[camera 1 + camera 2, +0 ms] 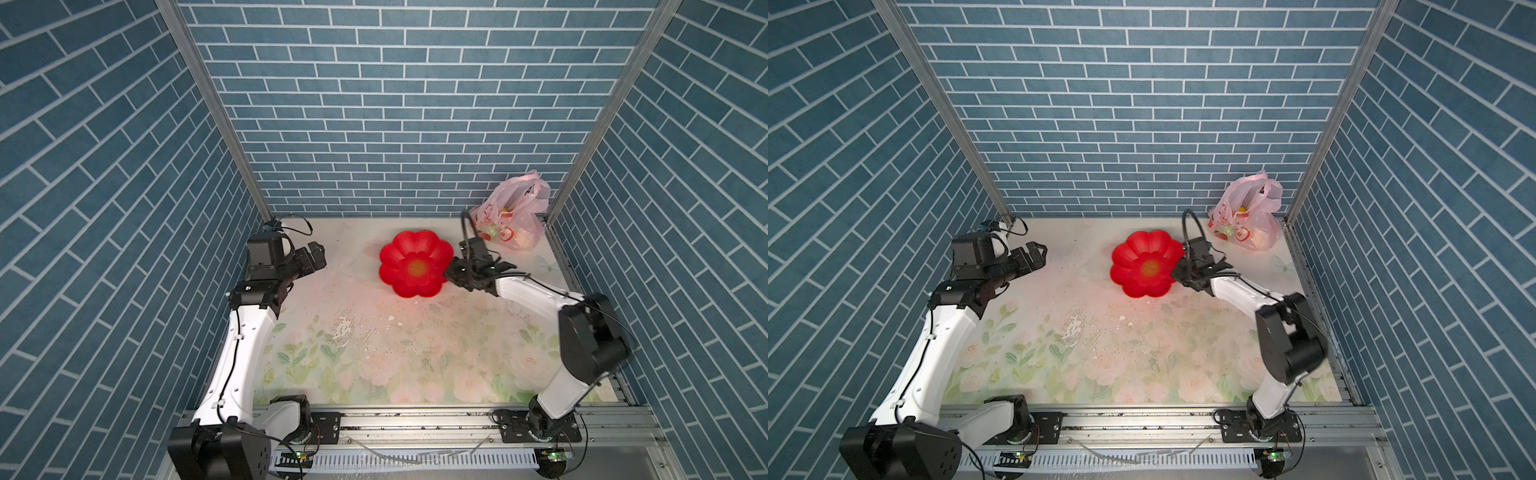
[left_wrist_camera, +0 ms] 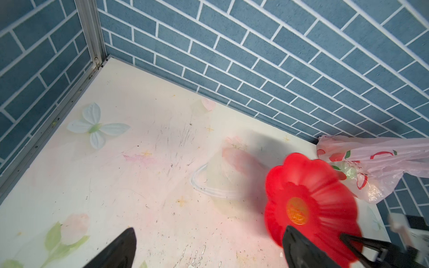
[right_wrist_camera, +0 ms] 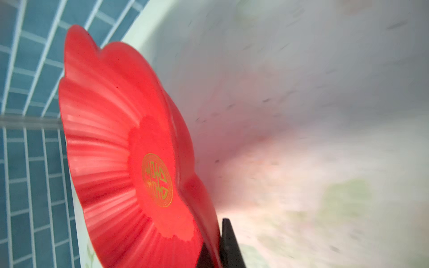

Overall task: Take the fake fruits out of the plastic bag
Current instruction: 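Push the red flower plate with the right gripper toward the robot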

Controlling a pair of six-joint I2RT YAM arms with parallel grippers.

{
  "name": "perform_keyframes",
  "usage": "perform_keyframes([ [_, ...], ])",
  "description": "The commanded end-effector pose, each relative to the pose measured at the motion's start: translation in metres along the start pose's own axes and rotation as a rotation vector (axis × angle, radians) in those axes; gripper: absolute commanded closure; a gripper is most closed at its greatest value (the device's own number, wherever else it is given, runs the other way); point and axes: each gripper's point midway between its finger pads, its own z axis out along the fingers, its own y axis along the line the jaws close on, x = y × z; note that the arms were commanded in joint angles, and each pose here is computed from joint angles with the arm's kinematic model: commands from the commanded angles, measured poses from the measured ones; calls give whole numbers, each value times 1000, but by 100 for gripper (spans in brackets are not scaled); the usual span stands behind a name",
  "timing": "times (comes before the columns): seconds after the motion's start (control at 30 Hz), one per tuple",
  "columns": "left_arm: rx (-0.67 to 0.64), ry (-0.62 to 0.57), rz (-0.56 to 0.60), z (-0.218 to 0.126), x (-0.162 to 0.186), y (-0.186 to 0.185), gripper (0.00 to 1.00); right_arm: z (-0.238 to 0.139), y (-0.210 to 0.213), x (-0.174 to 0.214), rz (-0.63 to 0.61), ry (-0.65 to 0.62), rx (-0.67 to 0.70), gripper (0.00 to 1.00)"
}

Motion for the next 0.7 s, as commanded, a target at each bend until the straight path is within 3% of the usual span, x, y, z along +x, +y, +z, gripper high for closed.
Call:
perform_keyframes([
  [0.0, 26, -12, -6, -2, -1, -4, 1, -43, -71, 16, 20, 11, 190, 100],
  [0.2, 36, -10, -10, -2, -1, -6, 1, -87, -139, 46, 109, 36, 263, 100],
  [0.67, 43, 12, -13, 4, 3, -7, 1, -89, -175, 98, 126, 133, 260, 100],
])
